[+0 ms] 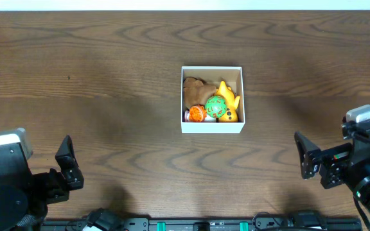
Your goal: Pack container
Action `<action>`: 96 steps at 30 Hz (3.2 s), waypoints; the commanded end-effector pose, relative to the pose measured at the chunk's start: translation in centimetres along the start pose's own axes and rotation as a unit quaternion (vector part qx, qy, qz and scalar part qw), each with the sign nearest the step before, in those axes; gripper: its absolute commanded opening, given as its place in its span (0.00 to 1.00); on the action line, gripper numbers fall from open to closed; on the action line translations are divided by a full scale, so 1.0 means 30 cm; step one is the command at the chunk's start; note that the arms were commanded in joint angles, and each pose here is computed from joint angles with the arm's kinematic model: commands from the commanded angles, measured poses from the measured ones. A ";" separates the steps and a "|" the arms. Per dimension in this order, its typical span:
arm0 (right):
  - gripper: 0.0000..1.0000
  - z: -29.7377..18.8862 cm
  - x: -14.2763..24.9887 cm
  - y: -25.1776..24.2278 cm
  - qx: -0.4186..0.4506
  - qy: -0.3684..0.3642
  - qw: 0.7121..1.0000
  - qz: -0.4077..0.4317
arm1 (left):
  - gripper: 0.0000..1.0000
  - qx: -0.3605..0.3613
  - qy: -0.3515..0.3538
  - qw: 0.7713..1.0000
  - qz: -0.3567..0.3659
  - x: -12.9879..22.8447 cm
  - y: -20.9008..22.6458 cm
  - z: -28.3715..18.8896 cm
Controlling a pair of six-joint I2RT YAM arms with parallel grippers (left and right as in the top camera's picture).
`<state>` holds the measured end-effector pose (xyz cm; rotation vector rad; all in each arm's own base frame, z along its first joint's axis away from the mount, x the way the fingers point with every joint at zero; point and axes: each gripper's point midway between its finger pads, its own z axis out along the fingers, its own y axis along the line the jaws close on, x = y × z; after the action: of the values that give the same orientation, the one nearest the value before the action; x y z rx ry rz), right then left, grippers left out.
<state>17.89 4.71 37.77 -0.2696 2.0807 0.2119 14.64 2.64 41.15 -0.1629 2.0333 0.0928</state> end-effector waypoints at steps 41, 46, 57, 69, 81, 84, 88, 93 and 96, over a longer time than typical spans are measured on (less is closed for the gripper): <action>0.99 0.375 0.624 -0.114 0.061 -0.021 0.998 0.003 | 0.98 -0.012 -0.001 1.000 -0.006 -0.003 0.012 0.002; 0.99 0.430 0.687 -0.125 0.064 -0.028 0.998 0.001 | 0.98 -0.012 -0.001 1.000 -0.006 -0.002 0.012 0.002; 0.99 0.507 0.712 -0.144 0.067 -0.056 0.996 -0.005 | 0.98 -0.012 -0.001 1.000 -0.006 -0.002 0.012 0.002; 0.99 0.518 0.711 -0.148 0.068 -0.063 0.996 -0.007 | 0.98 -0.012 -0.001 1.000 -0.007 -0.003 0.012 0.002; 0.99 0.518 0.711 -0.148 0.068 -0.063 0.996 -0.007 | 0.98 -0.012 -0.001 1.000 -0.006 -0.003 0.012 0.002; 0.99 0.518 0.711 -0.148 0.068 -0.063 0.996 -0.007 | 0.98 -0.012 -0.001 1.000 -0.006 -0.003 0.012 0.002; 0.99 0.518 0.711 -0.148 0.068 -0.063 0.996 -0.007 | 0.98 -0.012 -0.001 1.000 -0.006 -0.003 0.012 0.002; 0.99 0.518 0.711 -0.148 0.068 -0.063 0.996 -0.007 | 0.98 -0.012 -0.001 1.000 -0.007 -0.003 0.012 0.002; 0.99 0.518 0.711 -0.148 0.068 -0.063 0.996 -0.007 | 0.98 -0.012 -0.001 1.000 -0.006 -0.003 0.012 0.002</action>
<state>21.55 2.58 11.46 -0.1896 1.9624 0.0930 14.61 2.77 41.13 -0.1660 2.0333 0.1017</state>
